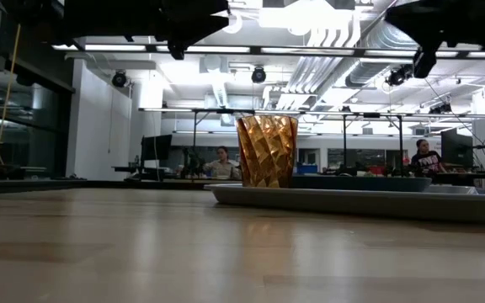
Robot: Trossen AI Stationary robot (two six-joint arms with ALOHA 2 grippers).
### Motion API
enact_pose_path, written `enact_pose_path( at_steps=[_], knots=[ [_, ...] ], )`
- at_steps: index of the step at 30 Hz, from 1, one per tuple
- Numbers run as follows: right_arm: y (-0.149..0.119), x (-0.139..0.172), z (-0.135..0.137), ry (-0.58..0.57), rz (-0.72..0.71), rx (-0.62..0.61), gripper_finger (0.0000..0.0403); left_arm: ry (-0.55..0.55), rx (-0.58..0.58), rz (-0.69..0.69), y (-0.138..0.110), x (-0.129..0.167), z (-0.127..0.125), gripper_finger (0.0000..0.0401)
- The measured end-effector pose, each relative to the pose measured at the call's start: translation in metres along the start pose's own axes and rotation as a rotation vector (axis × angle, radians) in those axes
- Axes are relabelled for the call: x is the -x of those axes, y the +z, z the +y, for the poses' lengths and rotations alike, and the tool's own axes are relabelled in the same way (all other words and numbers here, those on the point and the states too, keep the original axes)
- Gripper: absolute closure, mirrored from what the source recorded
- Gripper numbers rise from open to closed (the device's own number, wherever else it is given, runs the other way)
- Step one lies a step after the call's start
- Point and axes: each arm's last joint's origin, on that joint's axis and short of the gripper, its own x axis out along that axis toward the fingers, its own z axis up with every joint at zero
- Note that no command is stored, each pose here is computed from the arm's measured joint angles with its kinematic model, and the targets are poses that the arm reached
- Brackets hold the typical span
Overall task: Pick and place plate/cup/fork/spoon on tray
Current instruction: Put the orange fork on the blue tray to the right of the blue plate
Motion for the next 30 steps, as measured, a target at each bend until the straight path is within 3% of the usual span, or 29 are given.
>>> enact_pose_path(
  at_steps=[3, 5, 9, 12, 15, 19, 22, 27, 30],
  knots=[
    [0.009, -0.015, 0.009, -0.047, 0.241, 0.002, 0.0331, 0.005, 0.0, 0.0, 0.0, 0.0, 0.0, 0.0233],
    [0.013, -0.023, 0.015, -0.07, 0.455, -0.06, 0.0307, 0.005, 0.0, 0.0, 0.0, 0.0, 0.0, 0.0233],
    [0.002, -0.027, 0.025, -0.222, 0.919, -0.325, 0.028, 0.006, 0.0, 0.007, -0.001, 0.0, 0.0, 0.0233],
    [-0.017, -0.023, 0.037, -0.382, 1.151, -0.518, 0.0277, 0.007, -0.001, 0.016, -0.001, 0.0, 0.0, 0.0233],
    [-0.036, -0.016, 0.058, -0.472, 1.322, -0.683, 0.0277, 0.007, -0.004, 0.046, -0.004, 0.0, 0.0, 0.0233],
    [-0.058, -0.003, 0.097, -0.548, 1.408, -0.842, 0.0277, 0.008, -0.007, 0.086, -0.008, 0.0, 0.0, 0.0233],
    [-0.073, 0.014, 0.124, -0.681, 1.436, -0.912, 0.0277, 0.007, -0.007, 0.087, -0.008, 0.0, 0.0, 0.0233],
    [-0.092, 0.041, 0.153, -1.044, 1.475, -0.798, 0.0277, 0.007, -0.008, 0.087, -0.008, 0.0, 0.0, 0.0233],
    [-0.101, 0.037, 0.167, -1.109, 1.448, -0.719, 0.0277, 0.01, -0.008, 0.086, -0.008, 0.0, 0.001, 0.0233]
  ],
)
